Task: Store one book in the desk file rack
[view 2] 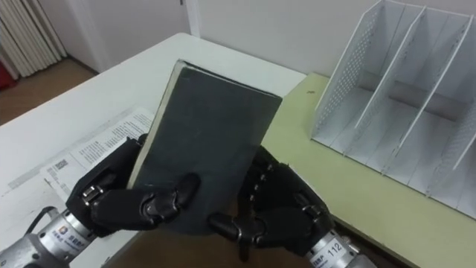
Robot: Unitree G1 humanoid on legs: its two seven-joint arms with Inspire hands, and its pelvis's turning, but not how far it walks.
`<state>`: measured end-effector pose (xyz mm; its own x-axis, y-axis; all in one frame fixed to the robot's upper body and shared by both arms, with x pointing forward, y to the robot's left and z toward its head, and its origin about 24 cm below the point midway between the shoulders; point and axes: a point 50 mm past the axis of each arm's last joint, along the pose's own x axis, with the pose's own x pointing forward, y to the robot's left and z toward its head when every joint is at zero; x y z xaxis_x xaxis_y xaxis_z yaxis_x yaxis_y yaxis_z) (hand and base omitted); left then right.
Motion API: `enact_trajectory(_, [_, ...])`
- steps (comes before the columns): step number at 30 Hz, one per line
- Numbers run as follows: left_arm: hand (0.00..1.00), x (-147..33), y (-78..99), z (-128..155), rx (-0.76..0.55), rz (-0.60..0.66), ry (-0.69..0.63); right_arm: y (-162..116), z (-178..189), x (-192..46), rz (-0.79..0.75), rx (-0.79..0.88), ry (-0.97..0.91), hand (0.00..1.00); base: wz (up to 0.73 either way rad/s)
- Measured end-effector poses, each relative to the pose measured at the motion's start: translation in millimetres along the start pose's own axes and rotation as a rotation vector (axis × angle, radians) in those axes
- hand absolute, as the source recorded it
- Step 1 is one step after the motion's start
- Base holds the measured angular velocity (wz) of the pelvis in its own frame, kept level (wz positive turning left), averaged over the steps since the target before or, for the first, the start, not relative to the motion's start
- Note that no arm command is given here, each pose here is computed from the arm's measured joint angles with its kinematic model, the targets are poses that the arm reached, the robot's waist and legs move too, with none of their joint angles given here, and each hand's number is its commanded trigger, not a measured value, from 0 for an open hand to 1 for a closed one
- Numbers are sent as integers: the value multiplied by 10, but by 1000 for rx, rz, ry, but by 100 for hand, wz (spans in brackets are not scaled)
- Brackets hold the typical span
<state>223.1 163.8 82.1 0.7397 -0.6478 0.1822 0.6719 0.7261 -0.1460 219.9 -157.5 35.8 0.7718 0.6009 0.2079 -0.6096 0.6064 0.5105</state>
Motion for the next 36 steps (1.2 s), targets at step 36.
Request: enact_trajectory(36, [100,-116,233,69,58,-53,79,57,135,-41,149,67,23,0,0])
